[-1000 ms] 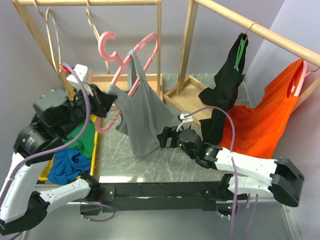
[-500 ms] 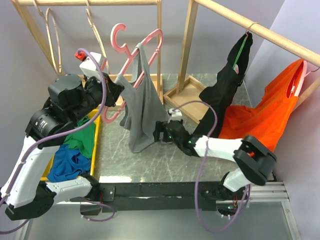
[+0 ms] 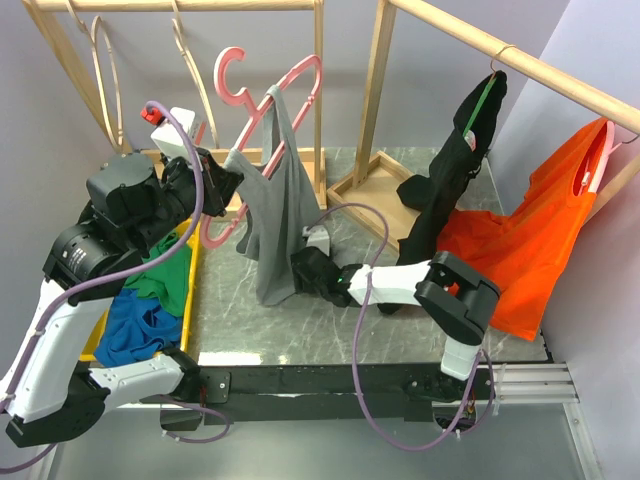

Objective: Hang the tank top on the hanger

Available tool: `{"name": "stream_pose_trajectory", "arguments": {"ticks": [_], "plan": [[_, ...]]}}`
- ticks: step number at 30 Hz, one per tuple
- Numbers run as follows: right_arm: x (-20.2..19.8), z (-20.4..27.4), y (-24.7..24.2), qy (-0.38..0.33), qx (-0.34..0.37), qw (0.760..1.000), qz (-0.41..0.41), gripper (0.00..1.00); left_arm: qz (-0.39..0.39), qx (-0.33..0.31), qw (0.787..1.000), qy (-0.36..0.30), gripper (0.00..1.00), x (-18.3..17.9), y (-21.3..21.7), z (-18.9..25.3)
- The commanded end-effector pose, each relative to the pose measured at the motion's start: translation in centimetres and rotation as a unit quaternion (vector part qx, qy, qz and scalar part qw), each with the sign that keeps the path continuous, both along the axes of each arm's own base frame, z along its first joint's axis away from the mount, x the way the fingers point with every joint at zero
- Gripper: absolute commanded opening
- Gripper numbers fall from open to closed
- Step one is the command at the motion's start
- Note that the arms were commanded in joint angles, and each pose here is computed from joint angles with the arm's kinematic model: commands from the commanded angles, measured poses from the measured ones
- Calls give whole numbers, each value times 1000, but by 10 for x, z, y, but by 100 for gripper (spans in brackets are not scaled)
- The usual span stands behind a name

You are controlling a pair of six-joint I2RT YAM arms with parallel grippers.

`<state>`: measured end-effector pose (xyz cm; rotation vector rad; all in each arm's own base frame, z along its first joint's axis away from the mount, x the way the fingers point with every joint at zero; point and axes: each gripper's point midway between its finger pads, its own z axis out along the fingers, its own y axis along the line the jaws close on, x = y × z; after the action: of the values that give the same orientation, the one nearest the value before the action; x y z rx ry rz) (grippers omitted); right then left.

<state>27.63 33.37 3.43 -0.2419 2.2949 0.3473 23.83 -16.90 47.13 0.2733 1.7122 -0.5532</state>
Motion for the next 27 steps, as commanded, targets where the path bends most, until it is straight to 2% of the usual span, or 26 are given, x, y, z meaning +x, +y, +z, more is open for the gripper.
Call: {"name": "stream_pose_trajectory", "arguments": {"ticks": [1,3,4,5,6,8,10,14,20,22,23,24,26,27], "plan": [[2,1,8,4,-13,1000,-14,50,9,-24,999,-39,1,-2,6,21],[6,1,11,3,-17,1000,-12,28,10,-22,999,-34,1,-1,5,16],[6,2,11,5,-21,1000,-9,12,12,-23,999,-32,1,0,6,14],[9,6,12,4,-15,1000,-8,4,15,-21,999,-27,1,1,5,9],[13,22,17,-6,1,1000,-6,0,18,-19,999,-23,1,3,6,6],[23,43,21,-16,33,999,4,0,29,-19,999,-16,1,6,7,1],[35,85,29,-41,88,995,15,0,38,-21,999,-7,1,8,8,-4],[58,161,46,-60,213,973,72,0,47,-12,999,8,1,13,8,-16],[112,247,45,-116,281,950,68,0,47,-10,999,9,1,19,4,-15],[129,249,48,-118,282,950,63,0,51,-7,999,12,1,24,1,-16],[137,268,52,-134,293,944,64,0,52,-8,999,12,1,26,0,-16],[148,257,56,-127,289,947,59,0,56,-9,998,12,1,28,0,-16],[165,266,58,-141,296,943,56,0,62,-15,998,15,2,36,-5,-16],[174,252,60,-137,287,947,50,0,66,-18,998,17,2,38,-6,-18]]}}
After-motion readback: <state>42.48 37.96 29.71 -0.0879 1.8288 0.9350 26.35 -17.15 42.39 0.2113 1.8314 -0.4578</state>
